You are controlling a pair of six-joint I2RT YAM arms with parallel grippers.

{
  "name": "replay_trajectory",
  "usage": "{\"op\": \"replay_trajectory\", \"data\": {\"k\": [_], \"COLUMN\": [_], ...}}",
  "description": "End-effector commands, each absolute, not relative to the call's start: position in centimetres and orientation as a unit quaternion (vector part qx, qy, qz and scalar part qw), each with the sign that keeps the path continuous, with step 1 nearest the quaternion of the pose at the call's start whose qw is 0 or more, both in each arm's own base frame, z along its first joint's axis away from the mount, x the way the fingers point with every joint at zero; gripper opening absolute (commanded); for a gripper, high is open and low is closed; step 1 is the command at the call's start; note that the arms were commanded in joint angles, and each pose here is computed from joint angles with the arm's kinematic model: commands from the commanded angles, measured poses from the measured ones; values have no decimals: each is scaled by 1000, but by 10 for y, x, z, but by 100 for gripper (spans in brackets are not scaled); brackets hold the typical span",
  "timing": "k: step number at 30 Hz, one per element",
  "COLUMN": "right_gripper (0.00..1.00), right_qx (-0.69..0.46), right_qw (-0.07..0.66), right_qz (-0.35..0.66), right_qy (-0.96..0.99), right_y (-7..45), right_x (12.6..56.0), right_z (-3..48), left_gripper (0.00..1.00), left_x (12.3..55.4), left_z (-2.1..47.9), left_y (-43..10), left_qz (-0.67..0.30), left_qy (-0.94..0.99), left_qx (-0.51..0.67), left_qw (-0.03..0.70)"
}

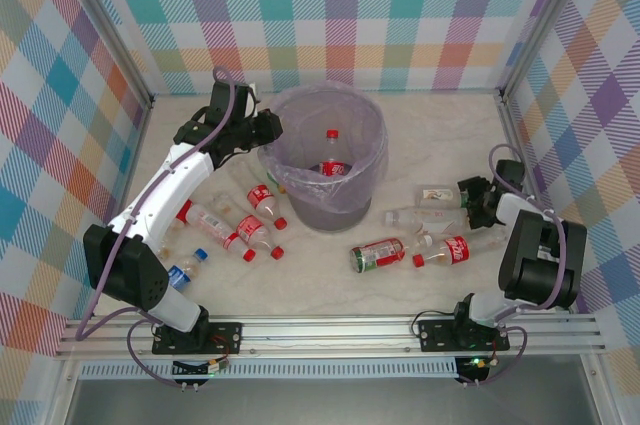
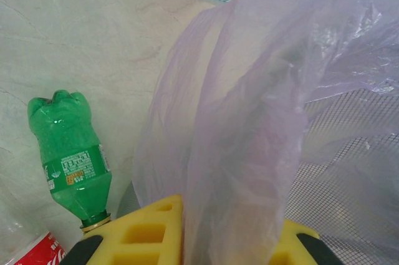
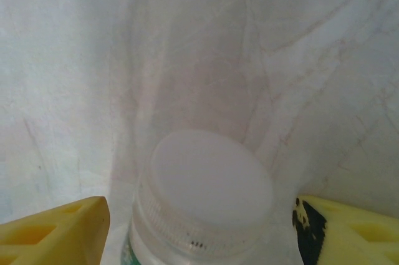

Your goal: Put the plastic bottles in the bin

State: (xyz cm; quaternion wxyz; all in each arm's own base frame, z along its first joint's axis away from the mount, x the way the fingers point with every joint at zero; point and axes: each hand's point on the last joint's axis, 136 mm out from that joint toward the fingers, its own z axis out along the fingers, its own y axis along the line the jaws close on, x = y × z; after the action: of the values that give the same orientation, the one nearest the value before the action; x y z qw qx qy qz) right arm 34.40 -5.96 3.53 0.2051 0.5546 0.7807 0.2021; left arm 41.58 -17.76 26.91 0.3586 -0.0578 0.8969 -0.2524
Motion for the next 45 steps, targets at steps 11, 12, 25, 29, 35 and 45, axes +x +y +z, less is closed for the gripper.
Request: {"op": "replay_trajectory", "data": {"k": [11, 12, 25, 29, 35, 45], "right_gripper": [55, 54, 45, 39, 39, 39], "right_qx": [539, 537, 458, 408, 303, 236], "right_qw": [251, 256, 362, 406, 509, 532], "right_qz": [195, 193, 219, 226, 201, 214], "right_qy": [780, 781, 782, 786, 780, 784], "right_y": [-76, -77, -79, -71, -52, -20], "right_x": [370, 371, 389, 380, 354, 323], "right_z": [65, 70, 164, 216, 309, 379], "left_gripper": [3, 3, 3, 3, 3, 3], "left_x": [410, 410, 407, 406, 407, 404], "left_z": [252, 252, 260, 260, 257, 252], "left_y": [-167, -168, -167, -169, -174, -181], "left_qz": [-233, -235, -235, -240, -251, -254], "left_qy": [910, 910, 906, 906, 907, 909], "left_qx": [-73, -71, -66, -65, -65, -59], "left_qw": [336, 335, 345, 342, 333, 325]}}
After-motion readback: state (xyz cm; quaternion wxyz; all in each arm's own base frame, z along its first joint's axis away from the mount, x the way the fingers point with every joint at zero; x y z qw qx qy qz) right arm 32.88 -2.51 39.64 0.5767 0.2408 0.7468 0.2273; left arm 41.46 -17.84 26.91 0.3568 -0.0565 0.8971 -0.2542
